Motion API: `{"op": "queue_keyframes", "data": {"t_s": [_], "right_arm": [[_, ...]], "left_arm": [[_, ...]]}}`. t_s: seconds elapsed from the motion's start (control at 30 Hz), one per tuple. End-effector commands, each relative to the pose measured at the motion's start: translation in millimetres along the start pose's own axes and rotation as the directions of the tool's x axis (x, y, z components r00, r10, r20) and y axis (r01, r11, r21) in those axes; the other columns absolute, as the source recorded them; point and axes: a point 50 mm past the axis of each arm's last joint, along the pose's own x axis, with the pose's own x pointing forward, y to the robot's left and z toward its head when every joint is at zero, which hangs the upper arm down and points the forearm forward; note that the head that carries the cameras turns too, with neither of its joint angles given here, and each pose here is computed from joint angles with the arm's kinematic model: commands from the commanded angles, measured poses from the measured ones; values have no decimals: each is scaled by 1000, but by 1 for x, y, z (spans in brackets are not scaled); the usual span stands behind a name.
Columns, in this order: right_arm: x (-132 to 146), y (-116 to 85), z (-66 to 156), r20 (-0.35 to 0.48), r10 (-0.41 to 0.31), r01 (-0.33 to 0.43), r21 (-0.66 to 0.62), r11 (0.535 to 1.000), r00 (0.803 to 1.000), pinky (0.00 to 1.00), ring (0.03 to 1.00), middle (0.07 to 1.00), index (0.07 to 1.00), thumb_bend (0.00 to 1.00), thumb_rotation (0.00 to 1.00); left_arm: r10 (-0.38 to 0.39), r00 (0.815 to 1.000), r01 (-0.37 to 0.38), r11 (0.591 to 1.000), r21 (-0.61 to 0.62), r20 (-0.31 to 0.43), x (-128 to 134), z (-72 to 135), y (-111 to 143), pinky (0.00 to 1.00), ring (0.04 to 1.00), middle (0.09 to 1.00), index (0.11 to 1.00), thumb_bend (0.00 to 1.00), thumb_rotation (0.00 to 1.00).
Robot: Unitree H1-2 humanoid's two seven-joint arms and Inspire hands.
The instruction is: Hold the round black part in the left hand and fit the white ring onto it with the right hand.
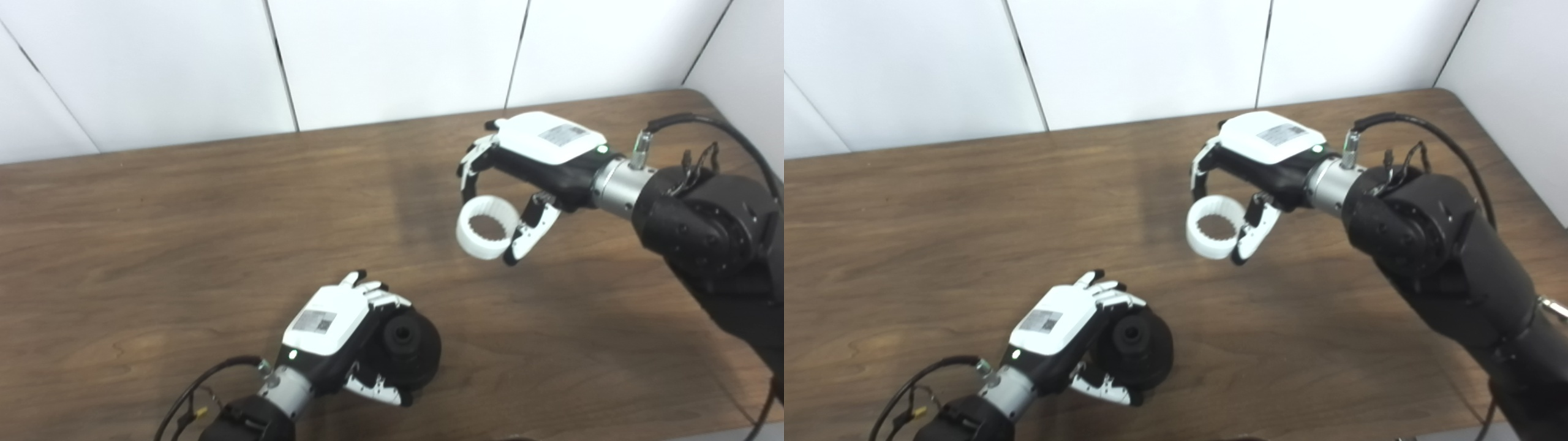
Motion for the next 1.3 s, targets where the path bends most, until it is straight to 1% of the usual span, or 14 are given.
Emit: {"op": "queue_keyframes", "data": {"t_s": [0.0, 0.17, 0.27, 0.43, 0.67, 0.97, 1.1, 1.27], "right_arm": [[-4, -13, 8, 24, -57, 57, -35, 998, 998, 998, 876, 781, 482, 525, 137], [-3, -2, 22, 85, -48, 49, -7, 999, 995, 985, 870, 776, 482, 525, 136], [-1, 4, 27, 107, -34, 36, -21, 999, 994, 972, 868, 774, 482, 525, 137], [3, 11, 36, 135, -15, 18, -27, 999, 991, 962, 866, 776, 481, 526, 140], [3, 21, 46, 153, -2, 6, -21, 1000, 988, 961, 870, 775, 481, 526, 139], [1, 21, 55, 161, 12, -10, -12, 1000, 987, 963, 884, 781, 481, 525, 138], [1, 20, 57, 168, 15, -12, -21, 1000, 986, 958, 885, 780, 481, 526, 139], [1, 21, 59, 174, 22, -18, -21, 1000, 985, 952, 884, 779, 481, 526, 139]], "left_arm": [[-62, 998, 62, 998, 16, -23, -1, -2, -5, 991, 884, 783, 480, 526, 59], [-59, 998, 59, 998, 14, -23, 0, -1, -4, 986, 882, 782, 480, 525, 59], [-59, 998, 59, 998, 14, -25, 1, -2, -3, 987, 881, 781, 480, 525, 59], [-63, 998, 63, 998, 13, -29, 2, -2, -2, 986, 883, 781, 480, 526, 60], [-62, 997, 62, 998, 6, -39, 3, 0, -1, 974, 880, 779, 480, 525, 60], [-60, 997, 59, 998, -10, -58, 5, -1, 0, 970, 876, 783, 481, 526, 60], [-46, 997, 45, 999, -13, -66, 5, -2, 0, 954, 866, 775, 484, 526, 66], [-57, 996, 57, 998, -5, -75, 6, -2, 1, 950, 866, 773, 493, 523, 72]]}}
